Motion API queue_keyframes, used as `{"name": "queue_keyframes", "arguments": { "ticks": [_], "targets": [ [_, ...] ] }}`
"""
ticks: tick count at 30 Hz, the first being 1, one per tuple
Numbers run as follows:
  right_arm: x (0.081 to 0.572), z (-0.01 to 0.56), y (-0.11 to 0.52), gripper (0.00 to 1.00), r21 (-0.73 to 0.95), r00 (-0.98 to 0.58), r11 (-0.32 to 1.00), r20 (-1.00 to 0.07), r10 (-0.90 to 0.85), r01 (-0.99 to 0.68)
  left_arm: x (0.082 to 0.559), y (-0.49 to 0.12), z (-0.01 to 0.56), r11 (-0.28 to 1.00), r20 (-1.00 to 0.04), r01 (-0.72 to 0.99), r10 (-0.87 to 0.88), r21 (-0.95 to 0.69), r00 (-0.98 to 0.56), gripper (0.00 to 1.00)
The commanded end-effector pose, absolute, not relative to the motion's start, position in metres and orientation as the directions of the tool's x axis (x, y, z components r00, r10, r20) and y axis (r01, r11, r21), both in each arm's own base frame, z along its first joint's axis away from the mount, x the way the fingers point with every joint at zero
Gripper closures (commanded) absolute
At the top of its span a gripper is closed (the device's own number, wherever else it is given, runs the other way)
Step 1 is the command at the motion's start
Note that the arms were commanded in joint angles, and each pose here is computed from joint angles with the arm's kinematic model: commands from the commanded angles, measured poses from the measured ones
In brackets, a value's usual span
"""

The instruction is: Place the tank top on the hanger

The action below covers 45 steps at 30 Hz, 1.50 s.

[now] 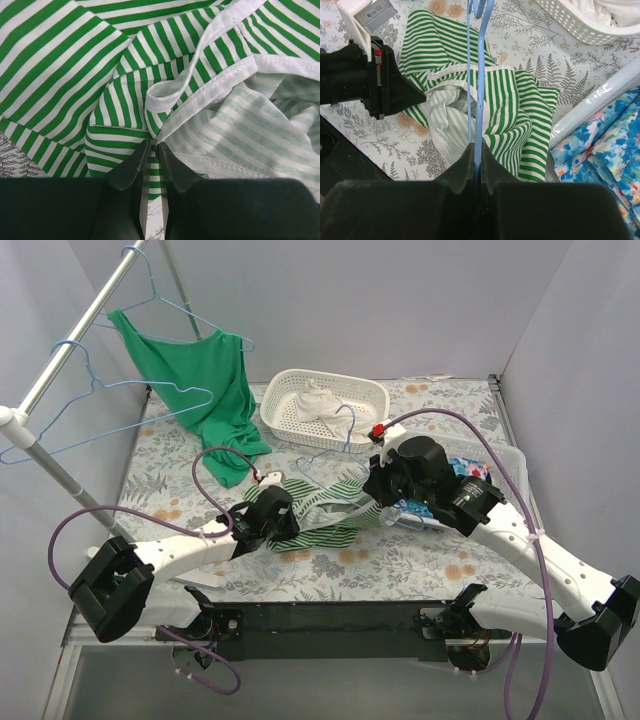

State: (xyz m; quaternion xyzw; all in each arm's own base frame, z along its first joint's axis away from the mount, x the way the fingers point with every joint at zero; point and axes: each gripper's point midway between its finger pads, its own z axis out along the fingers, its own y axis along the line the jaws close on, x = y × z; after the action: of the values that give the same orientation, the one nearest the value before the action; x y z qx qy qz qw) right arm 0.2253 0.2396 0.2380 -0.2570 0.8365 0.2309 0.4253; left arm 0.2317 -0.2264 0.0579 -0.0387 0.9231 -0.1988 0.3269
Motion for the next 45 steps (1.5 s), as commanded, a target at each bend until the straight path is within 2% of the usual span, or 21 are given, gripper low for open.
{"name": "queue_keyframes", "arguments": {
  "ticks": [1, 6, 9, 24, 32, 37, 42, 45],
  "targets": [
    [0.220, 0.251, 0.247, 0.99, 0.194, -0.473, 0.732, -0.859, -0.194, -0.653, 0.238, -0.229, 0.077, 0.901, -0.620, 0.050, -0.255, -0.431, -0.742, 0.83],
    [0.217, 0.244, 0.250, 0.99, 0.195, -0.479, 0.730, -0.855, -0.201, -0.655, 0.258, -0.236, 0.121, 0.894, -0.691, 0.093, -0.269, -0.438, -0.671, 0.72],
    [0.217, 0.239, 0.248, 0.99, 0.190, -0.482, 0.742, -0.853, -0.199, -0.643, 0.265, -0.232, 0.129, 0.911, -0.721, 0.095, -0.250, -0.401, -0.646, 0.66],
    [0.223, 0.236, 0.243, 0.99, 0.173, -0.480, 0.773, -0.857, -0.188, -0.610, 0.287, -0.234, 0.111, 0.970, -0.756, 0.188, 0.008, -0.153, -0.654, 0.70],
    [0.223, 0.237, 0.241, 0.99, 0.168, -0.476, 0.776, -0.859, -0.188, -0.608, 0.278, -0.247, 0.105, 0.948, -0.726, 0.247, 0.026, -0.199, -0.687, 0.68],
    [0.223, 0.240, 0.241, 0.99, 0.167, -0.468, 0.774, -0.865, -0.182, -0.611, 0.282, -0.240, 0.088, 0.967, -0.713, 0.211, 0.046, -0.146, -0.700, 0.69],
    [0.223, 0.243, 0.241, 0.99, 0.168, -0.464, 0.773, -0.867, -0.179, -0.612, 0.290, -0.242, 0.085, 0.972, -0.718, 0.196, 0.046, -0.127, -0.694, 0.72],
    [0.222, 0.246, 0.240, 0.99, 0.169, -0.461, 0.772, -0.870, -0.175, -0.612, 0.294, -0.245, 0.092, 0.971, -0.736, 0.173, -0.003, -0.163, -0.677, 0.87]
  ]
}}
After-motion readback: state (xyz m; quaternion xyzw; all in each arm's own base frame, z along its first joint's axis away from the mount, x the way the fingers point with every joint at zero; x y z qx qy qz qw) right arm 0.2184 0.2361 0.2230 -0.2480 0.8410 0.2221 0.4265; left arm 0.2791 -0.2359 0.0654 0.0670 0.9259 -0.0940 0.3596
